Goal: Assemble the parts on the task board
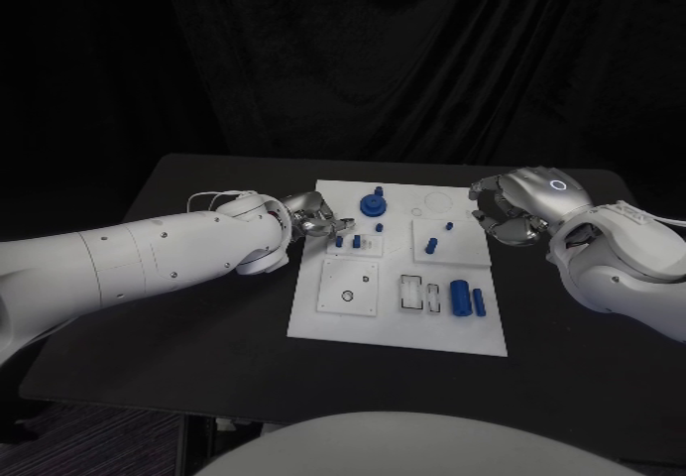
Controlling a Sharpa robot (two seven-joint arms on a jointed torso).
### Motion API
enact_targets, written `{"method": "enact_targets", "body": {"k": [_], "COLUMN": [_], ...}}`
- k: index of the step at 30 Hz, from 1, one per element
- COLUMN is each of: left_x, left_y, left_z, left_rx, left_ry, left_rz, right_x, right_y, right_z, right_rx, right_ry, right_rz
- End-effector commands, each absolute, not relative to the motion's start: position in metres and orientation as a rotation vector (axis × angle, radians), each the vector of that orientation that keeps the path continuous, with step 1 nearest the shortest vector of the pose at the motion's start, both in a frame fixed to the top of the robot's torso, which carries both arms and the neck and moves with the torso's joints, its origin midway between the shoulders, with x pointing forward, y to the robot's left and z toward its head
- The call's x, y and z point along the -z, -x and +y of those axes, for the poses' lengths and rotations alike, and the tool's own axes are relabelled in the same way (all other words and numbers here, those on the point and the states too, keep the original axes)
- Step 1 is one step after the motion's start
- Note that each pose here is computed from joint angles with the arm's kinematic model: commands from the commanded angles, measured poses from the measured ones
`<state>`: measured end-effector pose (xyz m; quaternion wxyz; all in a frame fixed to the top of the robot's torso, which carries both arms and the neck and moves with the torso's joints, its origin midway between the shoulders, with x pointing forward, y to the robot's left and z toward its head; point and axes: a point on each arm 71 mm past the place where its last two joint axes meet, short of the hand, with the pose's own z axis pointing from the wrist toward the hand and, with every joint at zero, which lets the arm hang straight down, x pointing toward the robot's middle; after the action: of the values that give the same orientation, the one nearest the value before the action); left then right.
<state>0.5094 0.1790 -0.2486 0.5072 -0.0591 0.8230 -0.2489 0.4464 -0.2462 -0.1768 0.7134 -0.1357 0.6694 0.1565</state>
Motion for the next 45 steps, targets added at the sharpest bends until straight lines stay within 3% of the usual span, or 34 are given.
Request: {"method": "enact_targets", "body": {"k": [1, 5, 9, 21, 35, 45], "left_x": [0.229, 0.217, 0.211, 0.225, 0.224, 0.220], "left_y": [-0.509, -0.505, -0.502, -0.505, -0.513, -0.520], "left_z": [0.173, 0.172, 0.171, 0.159, 0.130, 0.113], "left_rx": [0.711, 0.751, 0.784, 0.799, 0.771, 0.751], "left_ry": [0.036, -0.078, -0.184, -0.390, -0.654, -0.694], "left_rz": [1.711, 1.538, 1.467, 1.632, 1.516, 1.498], "right_x": [0.175, 0.174, 0.174, 0.174, 0.175, 0.175], "right_y": [-0.445, -0.444, -0.444, -0.446, -0.446, -0.446], "right_z": [-0.245, -0.245, -0.245, -0.244, -0.244, -0.243], "right_rx": [-0.385, -0.400, -0.406, -0.420, -0.424, -0.421], "right_ry": [0.299, 0.306, 0.310, 0.300, 0.279, 0.274], "right_rz": [1.443, 1.432, 1.428, 1.421, 1.433, 1.438]}}
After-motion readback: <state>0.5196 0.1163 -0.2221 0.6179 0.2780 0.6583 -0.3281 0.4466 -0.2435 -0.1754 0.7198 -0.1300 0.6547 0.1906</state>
